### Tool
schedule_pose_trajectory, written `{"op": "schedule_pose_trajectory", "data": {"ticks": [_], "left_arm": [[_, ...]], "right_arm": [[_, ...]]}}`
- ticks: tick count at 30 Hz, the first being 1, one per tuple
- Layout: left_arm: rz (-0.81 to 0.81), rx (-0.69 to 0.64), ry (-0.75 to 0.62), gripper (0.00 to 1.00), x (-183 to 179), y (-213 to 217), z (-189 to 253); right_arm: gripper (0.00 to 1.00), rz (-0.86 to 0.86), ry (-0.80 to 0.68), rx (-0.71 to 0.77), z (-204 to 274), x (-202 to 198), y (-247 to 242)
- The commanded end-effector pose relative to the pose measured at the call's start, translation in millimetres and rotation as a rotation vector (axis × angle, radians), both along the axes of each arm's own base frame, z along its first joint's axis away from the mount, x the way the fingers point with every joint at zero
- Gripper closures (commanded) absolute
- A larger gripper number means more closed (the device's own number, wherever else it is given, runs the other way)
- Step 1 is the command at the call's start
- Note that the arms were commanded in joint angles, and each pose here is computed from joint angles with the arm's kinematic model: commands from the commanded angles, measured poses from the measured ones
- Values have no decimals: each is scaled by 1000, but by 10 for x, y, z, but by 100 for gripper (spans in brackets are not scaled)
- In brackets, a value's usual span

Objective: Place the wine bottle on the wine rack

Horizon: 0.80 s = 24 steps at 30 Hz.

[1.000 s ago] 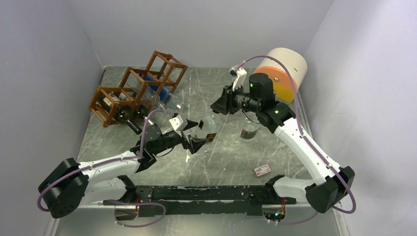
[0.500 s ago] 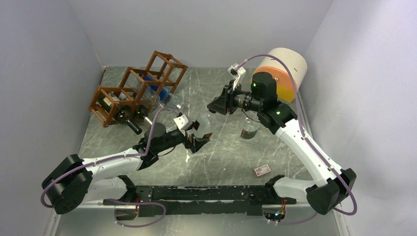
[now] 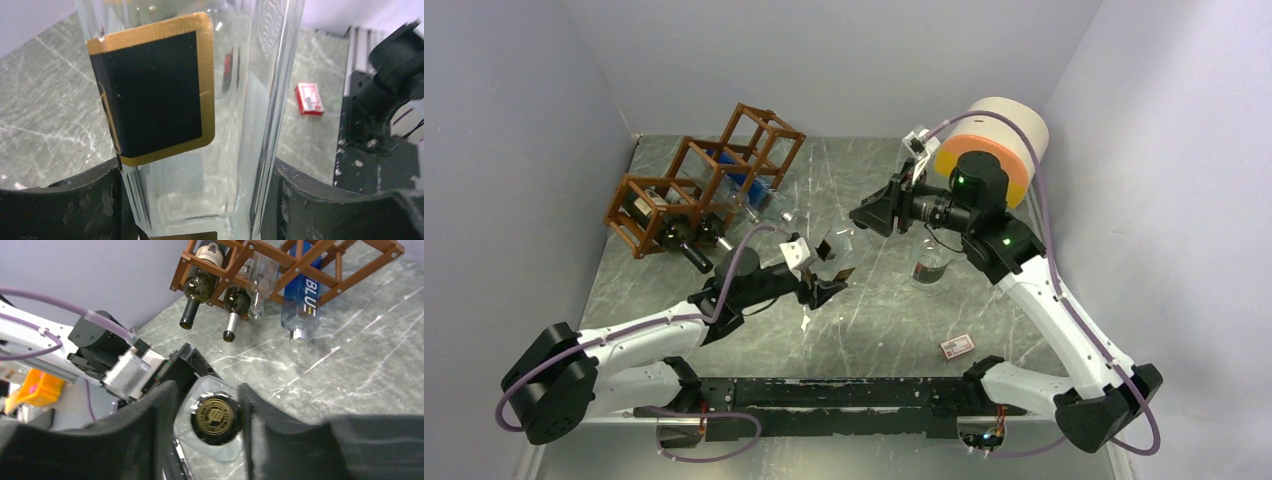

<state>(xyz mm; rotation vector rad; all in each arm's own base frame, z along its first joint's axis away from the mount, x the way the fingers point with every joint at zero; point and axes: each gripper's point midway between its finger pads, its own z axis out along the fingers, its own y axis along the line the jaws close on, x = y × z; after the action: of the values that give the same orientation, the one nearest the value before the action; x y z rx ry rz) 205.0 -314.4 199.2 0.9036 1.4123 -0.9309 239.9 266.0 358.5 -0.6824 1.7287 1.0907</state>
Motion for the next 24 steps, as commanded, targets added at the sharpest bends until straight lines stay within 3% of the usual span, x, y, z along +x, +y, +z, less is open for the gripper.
{"op": "schedule_pose_trajectory", "data": {"ticks": [1,5,8,17,24], "left_arm": [[40,39,-151,93,174,-12,407],[75,125,-286,93,318,28,653],[104,208,-402,93,414,104,803],[290,418,-901,93,707,452,1284],[299,514,-1136,93,798,397,1501]], "right_arm": [[40,-32,-98,79,414,-129,-121],[25,-91,-105,2,315,-110,-254],[20,-150,-111,-45,350,-77,-368],[16,-144,-171,-118,555,-54,-425],[18,-54,-132,-195,249,108,-231]]}}
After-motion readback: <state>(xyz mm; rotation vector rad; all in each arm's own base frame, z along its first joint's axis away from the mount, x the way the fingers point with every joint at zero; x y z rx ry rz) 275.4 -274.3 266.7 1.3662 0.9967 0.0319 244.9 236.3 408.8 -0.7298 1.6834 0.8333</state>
